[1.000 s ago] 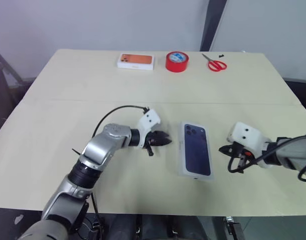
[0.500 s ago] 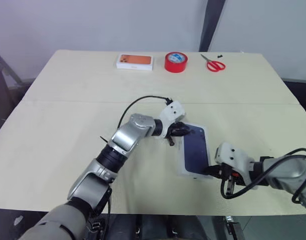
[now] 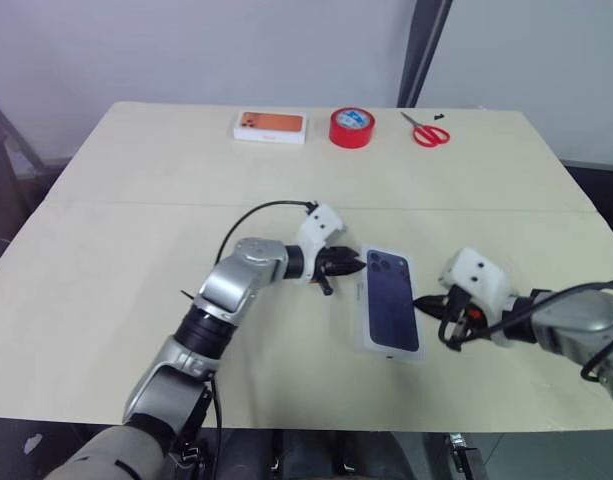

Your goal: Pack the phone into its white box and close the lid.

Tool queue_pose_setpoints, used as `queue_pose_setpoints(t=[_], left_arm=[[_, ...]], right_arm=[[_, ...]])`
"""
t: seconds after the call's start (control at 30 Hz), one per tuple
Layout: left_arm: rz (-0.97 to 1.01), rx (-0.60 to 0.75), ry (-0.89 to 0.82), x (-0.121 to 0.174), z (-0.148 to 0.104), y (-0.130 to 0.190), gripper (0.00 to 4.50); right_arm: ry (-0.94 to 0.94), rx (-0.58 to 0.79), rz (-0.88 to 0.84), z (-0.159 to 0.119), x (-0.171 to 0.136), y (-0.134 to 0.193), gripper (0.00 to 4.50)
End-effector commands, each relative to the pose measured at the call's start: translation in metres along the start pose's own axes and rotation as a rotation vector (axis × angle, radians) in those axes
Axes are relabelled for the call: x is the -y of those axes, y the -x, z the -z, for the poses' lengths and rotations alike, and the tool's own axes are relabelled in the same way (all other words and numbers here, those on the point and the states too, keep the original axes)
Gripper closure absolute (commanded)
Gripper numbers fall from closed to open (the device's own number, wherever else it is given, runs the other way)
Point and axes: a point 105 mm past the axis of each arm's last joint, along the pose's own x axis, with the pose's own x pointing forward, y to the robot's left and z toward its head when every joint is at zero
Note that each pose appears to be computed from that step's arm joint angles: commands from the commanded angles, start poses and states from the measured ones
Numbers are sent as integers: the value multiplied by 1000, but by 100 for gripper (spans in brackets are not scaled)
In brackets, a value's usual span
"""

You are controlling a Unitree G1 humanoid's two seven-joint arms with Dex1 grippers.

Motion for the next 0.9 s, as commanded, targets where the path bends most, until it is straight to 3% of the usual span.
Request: queue_pose_setpoints(t=[0.03,0.2,0.9], left_arm=[[37,35,-42,9,-11,15,323],[102,-72,-79,25,14,18,323],[117,-98,-63,31,23,11,323]], right_arm=[[0,-63,78,11,16,0,446],[-13,-112,95,26,21,-15,446],[-16,-9,-18,1,1,-15,446]])
